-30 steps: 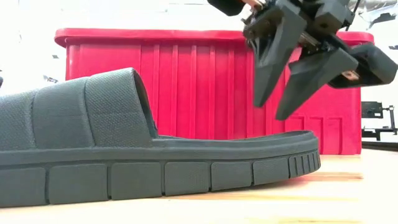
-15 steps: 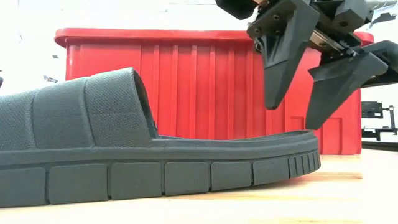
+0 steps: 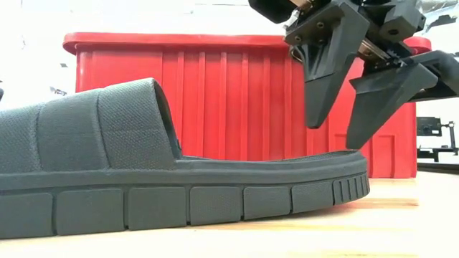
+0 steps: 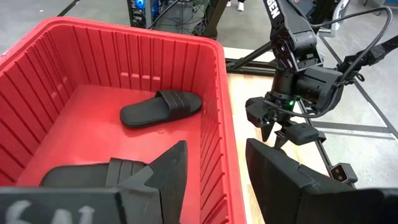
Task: Pick and place slides into bin
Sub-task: Put the slide into the organizer bin
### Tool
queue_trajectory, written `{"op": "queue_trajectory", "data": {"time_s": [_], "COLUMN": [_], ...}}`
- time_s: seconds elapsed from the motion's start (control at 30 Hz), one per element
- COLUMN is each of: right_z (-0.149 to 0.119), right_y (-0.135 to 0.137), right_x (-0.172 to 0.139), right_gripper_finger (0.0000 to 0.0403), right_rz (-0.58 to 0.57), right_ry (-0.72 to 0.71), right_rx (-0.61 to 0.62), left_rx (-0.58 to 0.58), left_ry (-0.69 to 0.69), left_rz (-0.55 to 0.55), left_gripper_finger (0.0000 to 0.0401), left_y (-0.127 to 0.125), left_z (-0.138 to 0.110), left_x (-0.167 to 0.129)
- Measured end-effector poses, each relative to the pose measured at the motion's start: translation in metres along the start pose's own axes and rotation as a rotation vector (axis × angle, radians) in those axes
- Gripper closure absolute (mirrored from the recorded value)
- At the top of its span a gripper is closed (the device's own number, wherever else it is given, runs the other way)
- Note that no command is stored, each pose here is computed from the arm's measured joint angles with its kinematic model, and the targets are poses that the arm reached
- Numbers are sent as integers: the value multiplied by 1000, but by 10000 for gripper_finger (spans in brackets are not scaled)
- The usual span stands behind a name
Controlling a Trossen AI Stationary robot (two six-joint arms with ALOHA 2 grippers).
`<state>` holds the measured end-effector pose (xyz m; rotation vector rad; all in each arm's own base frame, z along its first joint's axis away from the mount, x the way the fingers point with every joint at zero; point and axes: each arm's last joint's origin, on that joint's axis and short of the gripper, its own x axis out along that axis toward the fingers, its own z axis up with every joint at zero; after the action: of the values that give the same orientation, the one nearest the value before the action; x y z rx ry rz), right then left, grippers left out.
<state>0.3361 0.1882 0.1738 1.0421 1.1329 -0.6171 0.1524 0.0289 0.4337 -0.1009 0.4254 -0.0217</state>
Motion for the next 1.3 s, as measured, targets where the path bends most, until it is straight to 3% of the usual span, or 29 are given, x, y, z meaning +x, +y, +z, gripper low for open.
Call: {"op": "queue_trajectory", "data": {"time_s": [0.63, 0.9, 1.03, 1.2, 1.3], "right_z": [-20, -26, -28, -29, -29], "right_y": [-2, 2, 2, 0, 1], "right_x": [-1, 38, 53, 59, 57], "right_gripper_finger": [212, 212, 215, 251, 318], "right_rz": [9, 27, 30, 16, 22], "right_ry": [-113, -106, -107, -84, -83], "right_rx": [-91, -113, -62, -8, -21], "left_rx": [-1, -1, -1, -1, -1], "left_ry": [-2, -2, -2, -2, -2], "left_rz": [0, 0, 0, 0, 0], "left_gripper_finger": [247, 247, 247, 247, 247], "left_y": [0, 0, 0, 0, 0], "left_z": [0, 0, 0, 0, 0], "left_x": [0, 0, 0, 0, 0]}}
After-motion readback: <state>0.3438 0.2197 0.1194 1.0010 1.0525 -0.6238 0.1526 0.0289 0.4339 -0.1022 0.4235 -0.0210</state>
